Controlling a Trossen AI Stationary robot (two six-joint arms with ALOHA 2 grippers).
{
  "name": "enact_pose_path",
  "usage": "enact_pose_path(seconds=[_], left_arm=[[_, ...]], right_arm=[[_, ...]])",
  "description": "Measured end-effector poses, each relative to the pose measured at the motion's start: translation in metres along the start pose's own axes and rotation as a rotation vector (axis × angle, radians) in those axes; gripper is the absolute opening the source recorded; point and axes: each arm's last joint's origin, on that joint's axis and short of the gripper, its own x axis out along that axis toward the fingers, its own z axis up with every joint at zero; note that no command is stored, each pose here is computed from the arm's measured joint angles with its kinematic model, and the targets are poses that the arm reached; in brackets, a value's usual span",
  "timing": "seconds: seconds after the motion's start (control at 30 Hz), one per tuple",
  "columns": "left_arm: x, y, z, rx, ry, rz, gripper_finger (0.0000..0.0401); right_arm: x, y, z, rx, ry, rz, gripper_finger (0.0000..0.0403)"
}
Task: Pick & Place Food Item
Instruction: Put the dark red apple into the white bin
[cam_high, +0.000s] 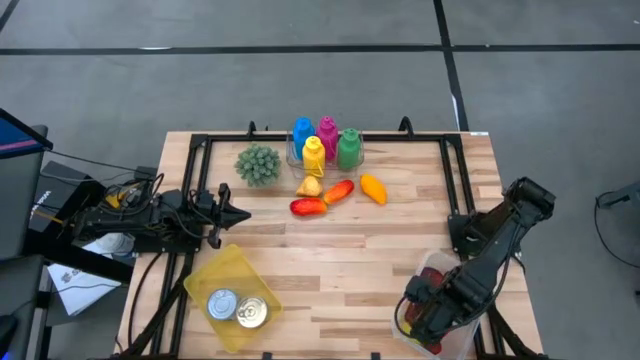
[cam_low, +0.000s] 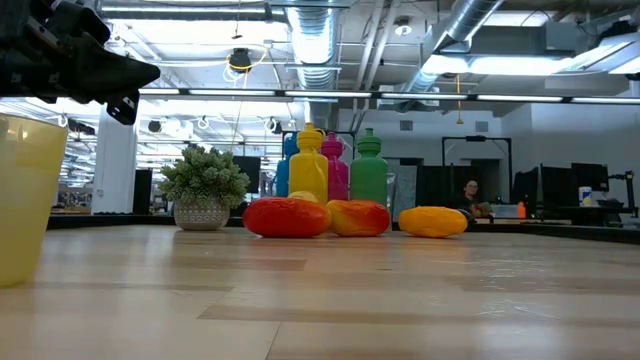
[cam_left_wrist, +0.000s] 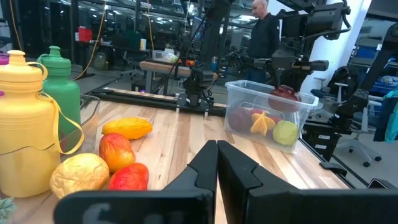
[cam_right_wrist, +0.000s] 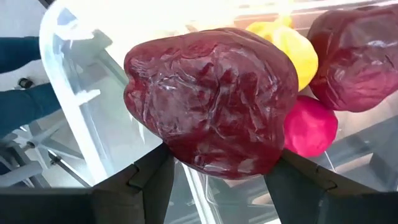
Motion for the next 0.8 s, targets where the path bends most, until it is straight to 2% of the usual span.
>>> enact_pose_path(seconds=[0.5, 0.63, 0.8], left_arm=[[0.000, 0.000, 0.000, 0.000, 0.000, 0.000, 0.0000], [0.000, 0.000, 0.000, 0.000, 0.000, 0.000, 0.0000], [0.000, 0.000, 0.000, 0.000, 0.000, 0.000, 0.0000]], right_arm=[[0.001, 0.002, -0.004, -0.015, -0.006, 0.021, 0.0234], [0.009, 0.001, -0.003, -0.007, -0.005, 0.022, 0.0234], [0.015, 0.007, 0.001, -0.046, -0.009, 0.094, 0.0235]])
